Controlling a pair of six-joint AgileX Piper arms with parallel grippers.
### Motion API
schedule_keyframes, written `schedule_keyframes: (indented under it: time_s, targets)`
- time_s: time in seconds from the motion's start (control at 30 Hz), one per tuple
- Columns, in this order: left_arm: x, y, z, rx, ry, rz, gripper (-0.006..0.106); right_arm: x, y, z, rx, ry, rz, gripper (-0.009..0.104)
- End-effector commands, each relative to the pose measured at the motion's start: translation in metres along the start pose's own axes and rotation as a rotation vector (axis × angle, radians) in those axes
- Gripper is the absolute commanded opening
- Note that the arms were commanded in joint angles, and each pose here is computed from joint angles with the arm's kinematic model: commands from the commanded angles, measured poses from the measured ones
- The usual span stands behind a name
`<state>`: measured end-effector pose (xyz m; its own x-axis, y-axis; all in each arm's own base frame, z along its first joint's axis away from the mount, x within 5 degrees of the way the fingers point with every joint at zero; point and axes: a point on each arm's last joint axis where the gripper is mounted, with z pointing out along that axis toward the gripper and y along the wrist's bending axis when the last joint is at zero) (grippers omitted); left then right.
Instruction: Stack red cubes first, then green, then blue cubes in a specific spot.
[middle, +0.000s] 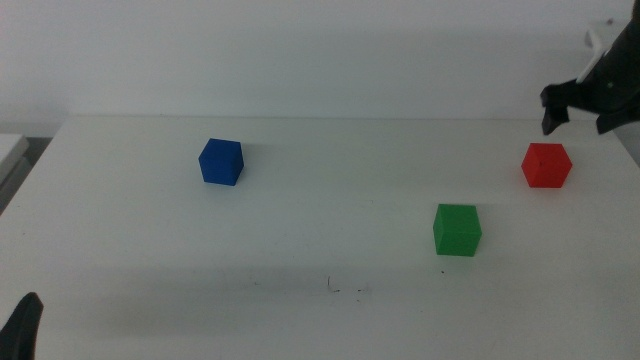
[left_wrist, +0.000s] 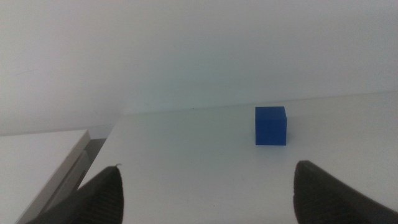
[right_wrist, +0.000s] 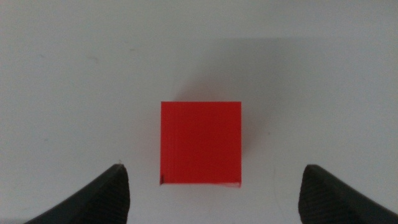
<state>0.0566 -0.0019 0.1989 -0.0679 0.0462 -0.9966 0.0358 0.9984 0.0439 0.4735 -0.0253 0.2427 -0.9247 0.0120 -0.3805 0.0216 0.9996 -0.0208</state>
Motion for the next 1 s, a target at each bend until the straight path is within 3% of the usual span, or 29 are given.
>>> schedule_keyframes:
  time_s: [0.0, 0.5, 0.63, 0.7, 0.87, 0.97]
  targets:
    - [-0.002, 0.000, 0.000, -0.001, -0.018, -0.002, 0.094, -0.002, -0.005, 0.010, 0.013, -0.010, -0.009, 0.081]
    - [-0.002, 0.000, 0.000, -0.001, -0.018, -0.003, 0.094, -0.002, -0.003, 0.054, 0.007, -0.012, -0.012, 0.081]
    - [-0.002, 0.000, 0.000, -0.001, -0.018, -0.003, 0.094, 0.000, -0.003, 0.068, 0.007, -0.007, -0.013, 0.075]
    - [-0.002, 0.000, 0.000, -0.001, -0.018, -0.003, 0.094, 0.001, -0.003, 0.072, 0.007, -0.006, -0.013, 0.065]
    - [-0.002, 0.000, 0.000, -0.001, -0.018, -0.003, 0.094, 0.001, -0.001, 0.075, -0.018, -0.007, 0.007, 0.023]
    - [-0.002, 0.000, 0.000, -0.001, -0.018, -0.003, 0.094, 0.004, 0.005, 0.075, -0.029, 0.028, 0.009, 0.010]
